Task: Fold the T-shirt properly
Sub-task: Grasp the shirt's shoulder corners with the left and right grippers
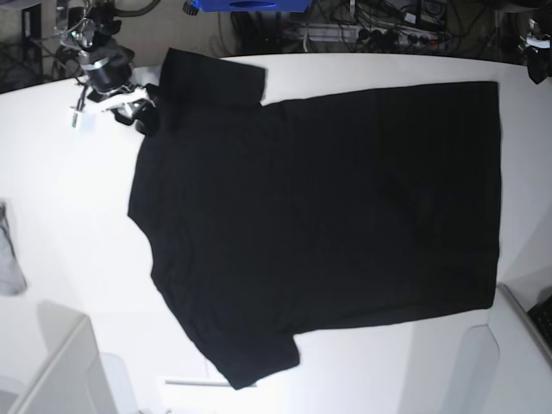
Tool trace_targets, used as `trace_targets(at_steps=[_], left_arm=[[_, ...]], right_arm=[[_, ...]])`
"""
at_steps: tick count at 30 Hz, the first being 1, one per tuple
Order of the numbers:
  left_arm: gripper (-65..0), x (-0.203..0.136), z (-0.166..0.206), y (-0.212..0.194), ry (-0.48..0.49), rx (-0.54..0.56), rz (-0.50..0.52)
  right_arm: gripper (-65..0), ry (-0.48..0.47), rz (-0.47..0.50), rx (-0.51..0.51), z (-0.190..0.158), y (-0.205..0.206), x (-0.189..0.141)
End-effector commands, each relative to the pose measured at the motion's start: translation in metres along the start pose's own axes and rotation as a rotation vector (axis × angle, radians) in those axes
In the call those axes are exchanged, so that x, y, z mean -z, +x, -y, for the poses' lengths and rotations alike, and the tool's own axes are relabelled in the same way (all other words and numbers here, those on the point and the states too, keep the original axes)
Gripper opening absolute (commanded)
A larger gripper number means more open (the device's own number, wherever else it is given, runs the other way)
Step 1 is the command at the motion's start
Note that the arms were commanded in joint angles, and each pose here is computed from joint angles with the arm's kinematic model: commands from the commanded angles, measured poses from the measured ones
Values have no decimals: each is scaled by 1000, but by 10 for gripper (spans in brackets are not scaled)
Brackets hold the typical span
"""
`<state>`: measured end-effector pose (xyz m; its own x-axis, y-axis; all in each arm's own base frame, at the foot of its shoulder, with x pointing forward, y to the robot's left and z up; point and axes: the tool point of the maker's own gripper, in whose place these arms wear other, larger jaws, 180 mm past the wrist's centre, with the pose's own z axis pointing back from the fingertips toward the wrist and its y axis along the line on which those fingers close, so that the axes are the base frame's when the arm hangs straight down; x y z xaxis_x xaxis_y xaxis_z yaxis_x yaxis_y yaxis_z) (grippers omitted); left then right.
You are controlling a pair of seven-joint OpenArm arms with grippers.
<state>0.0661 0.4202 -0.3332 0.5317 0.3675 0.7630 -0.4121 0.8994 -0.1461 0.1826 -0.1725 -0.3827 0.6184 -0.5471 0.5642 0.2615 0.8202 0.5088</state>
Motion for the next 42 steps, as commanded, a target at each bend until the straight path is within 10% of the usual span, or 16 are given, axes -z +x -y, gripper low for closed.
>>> trace_targets(at_steps=[1,12,31,37,42], left_arm=[[-272,-3,2,9,-18,11,30],[-219,8,-6,-3,45,77,-33],[-219,54,32,-33,-82,-5,-94],[-219,66,33,-38,-89,-56,-95],[-219,81,55,-53,-153,-59,-141]], right_arm=[[-309,4,20,-1,2,9,-1],[-309,-86,-118,66,43,-32,11],[-312,16,-240,26,11,-76,14],[-465,-12,-277,45,24,-91,15],[-429,-19,-285,49,27,-94,15]])
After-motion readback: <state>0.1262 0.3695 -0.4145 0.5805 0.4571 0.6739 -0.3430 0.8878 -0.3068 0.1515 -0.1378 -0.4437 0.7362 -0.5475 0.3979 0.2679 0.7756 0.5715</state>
